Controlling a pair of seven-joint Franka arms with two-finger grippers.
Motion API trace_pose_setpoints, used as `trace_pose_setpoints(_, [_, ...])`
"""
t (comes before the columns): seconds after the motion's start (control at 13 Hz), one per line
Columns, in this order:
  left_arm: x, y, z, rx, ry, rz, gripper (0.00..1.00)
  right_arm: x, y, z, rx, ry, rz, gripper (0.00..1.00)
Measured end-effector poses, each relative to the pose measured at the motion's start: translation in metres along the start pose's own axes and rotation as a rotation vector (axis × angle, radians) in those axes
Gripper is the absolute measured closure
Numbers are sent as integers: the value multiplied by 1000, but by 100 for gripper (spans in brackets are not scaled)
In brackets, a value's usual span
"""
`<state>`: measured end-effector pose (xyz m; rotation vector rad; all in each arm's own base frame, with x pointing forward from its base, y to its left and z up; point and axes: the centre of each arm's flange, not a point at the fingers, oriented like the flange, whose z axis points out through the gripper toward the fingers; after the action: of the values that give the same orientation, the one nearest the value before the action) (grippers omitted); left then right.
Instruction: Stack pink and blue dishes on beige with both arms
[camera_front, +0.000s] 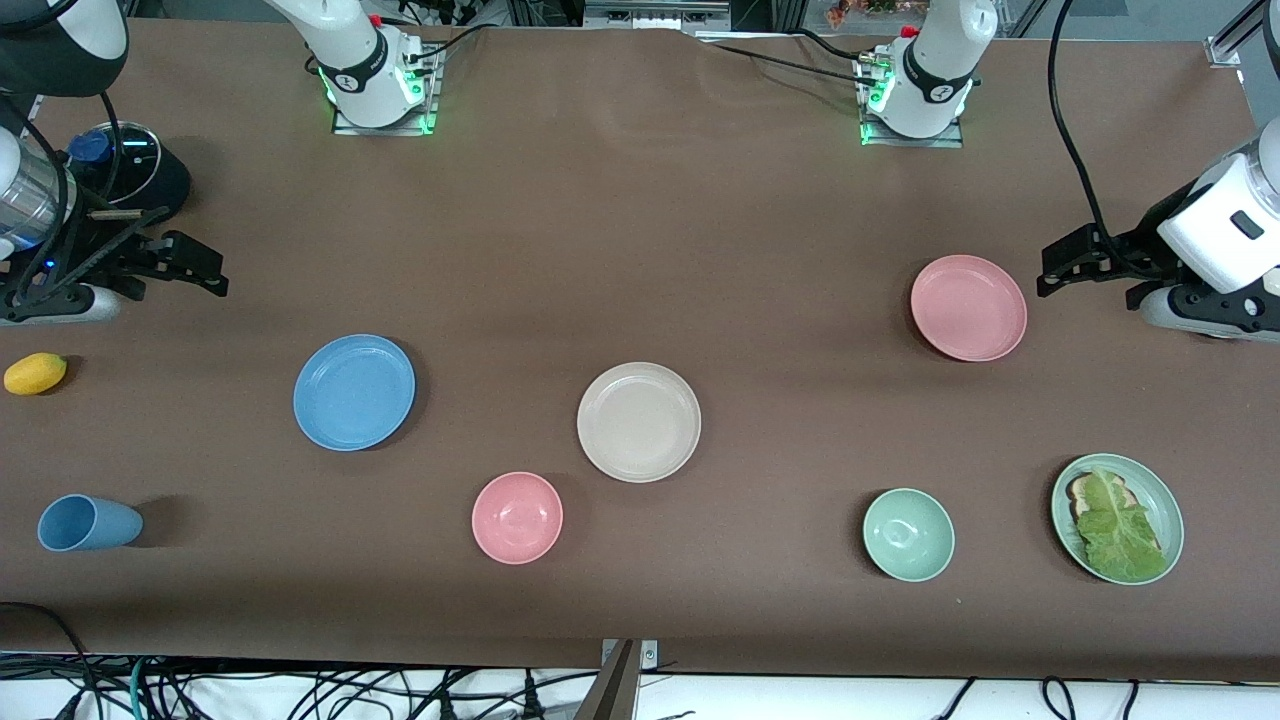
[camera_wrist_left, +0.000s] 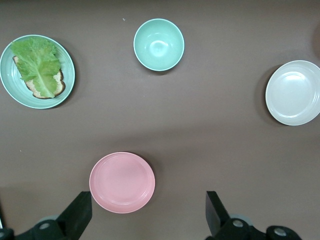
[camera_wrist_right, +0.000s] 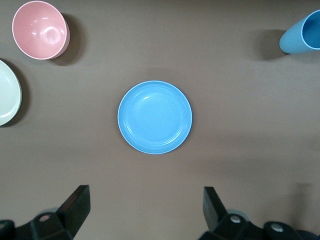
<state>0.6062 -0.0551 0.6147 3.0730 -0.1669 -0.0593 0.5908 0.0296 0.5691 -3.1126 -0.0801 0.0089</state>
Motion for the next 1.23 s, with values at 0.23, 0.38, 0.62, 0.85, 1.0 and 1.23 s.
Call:
trace_pose_setpoints(0.23, [0, 0, 0, 0, 0, 0, 0, 0, 0, 0, 0, -1, 0, 0])
trace_pose_setpoints(0.38, [0, 0, 0, 0, 0, 1, 0, 0, 0, 2, 0, -4, 0, 0])
trace_pose_setpoints(0.62, [2, 3, 7, -1, -14, 5, 0, -1, 0, 3, 0, -10, 0, 0])
trace_pose_setpoints(0.85, [14, 0, 34, -4, -61, 1, 0, -1, 0, 3, 0, -11, 0, 0])
trace_pose_setpoints(1.0, [22, -4, 54, -6, -94, -5, 0, -1, 0, 3, 0, -10, 0, 0])
trace_pose_setpoints(1.23, [32, -20, 82, -9, -140, -29, 0, -1, 0, 4, 0, -10, 0, 0])
